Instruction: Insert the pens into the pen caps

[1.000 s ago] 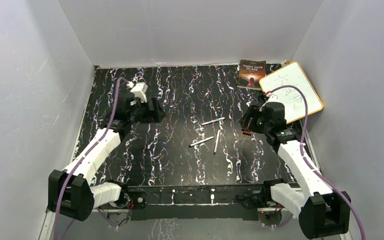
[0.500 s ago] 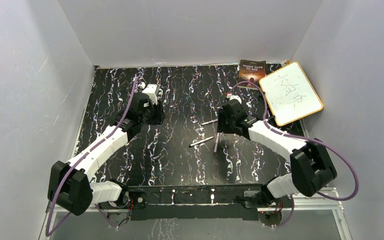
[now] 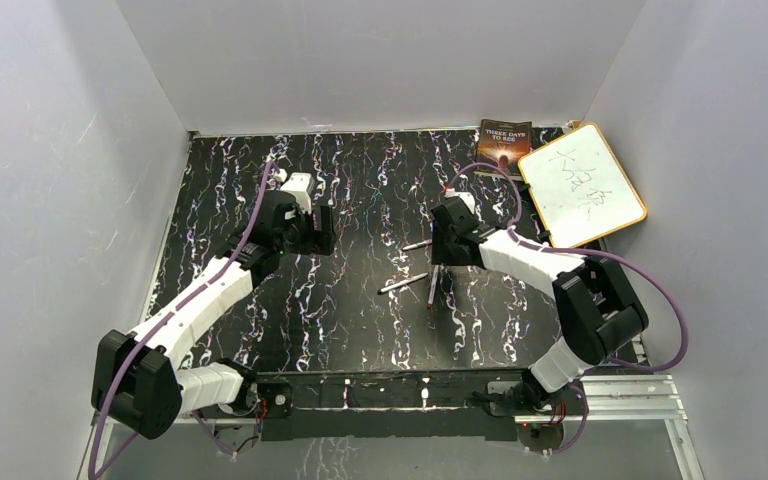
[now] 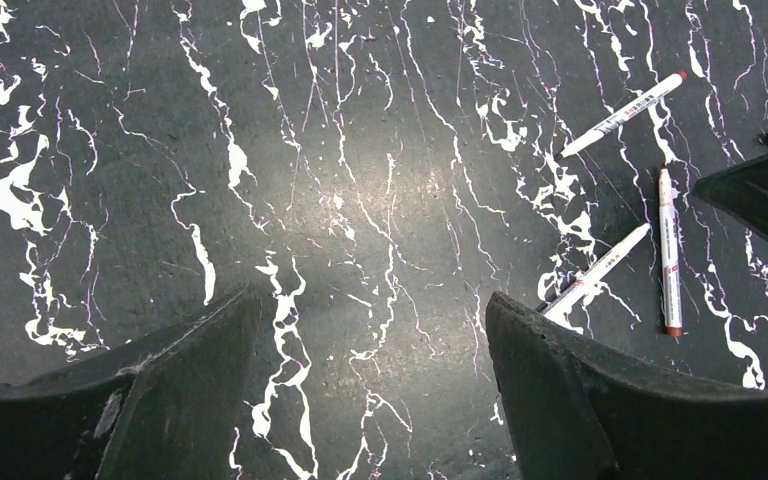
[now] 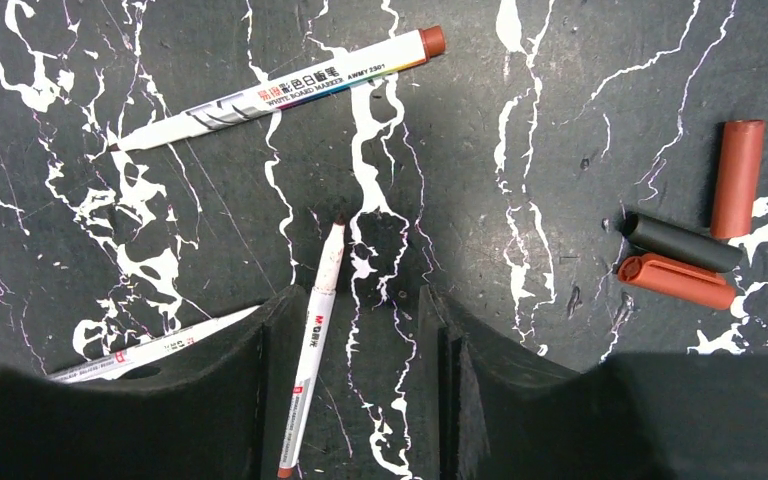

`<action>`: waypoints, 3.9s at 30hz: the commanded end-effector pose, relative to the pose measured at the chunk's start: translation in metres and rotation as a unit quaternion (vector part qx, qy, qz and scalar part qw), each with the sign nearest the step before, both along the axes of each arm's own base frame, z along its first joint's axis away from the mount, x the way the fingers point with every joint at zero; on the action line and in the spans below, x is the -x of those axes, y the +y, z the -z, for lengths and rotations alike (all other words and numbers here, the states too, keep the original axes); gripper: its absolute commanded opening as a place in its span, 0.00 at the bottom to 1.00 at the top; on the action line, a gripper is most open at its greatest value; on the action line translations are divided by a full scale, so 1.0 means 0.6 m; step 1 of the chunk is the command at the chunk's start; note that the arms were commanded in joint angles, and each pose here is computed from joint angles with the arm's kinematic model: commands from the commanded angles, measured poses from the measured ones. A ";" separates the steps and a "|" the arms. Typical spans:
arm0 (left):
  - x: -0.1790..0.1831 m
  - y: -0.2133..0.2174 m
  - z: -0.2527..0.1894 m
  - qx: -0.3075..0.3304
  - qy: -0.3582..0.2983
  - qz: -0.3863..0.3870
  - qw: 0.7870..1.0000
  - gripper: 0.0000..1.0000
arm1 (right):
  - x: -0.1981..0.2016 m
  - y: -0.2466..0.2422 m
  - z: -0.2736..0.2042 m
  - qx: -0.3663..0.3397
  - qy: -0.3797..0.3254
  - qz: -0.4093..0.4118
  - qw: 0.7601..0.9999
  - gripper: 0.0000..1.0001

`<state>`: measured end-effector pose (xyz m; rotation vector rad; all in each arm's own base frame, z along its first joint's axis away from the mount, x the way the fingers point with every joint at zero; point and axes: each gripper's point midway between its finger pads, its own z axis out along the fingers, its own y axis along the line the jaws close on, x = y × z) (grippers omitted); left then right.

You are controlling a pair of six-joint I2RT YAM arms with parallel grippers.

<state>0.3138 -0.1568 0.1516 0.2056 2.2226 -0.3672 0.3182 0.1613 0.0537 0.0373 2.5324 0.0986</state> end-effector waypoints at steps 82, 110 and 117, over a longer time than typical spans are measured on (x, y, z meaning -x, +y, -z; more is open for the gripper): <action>0.117 -0.190 -0.313 0.455 -0.128 0.273 0.838 0.71 | 0.052 0.188 -0.552 -0.452 -0.372 -0.193 0.788 0.00; 0.124 -0.246 -0.332 0.457 -0.121 0.321 0.821 0.49 | 0.066 0.210 -0.581 -0.476 -0.367 -0.233 0.764 0.00; 0.127 -0.253 -0.329 0.461 -0.112 0.325 0.818 0.41 | 0.069 0.208 -0.585 -0.477 -0.369 -0.234 0.762 0.00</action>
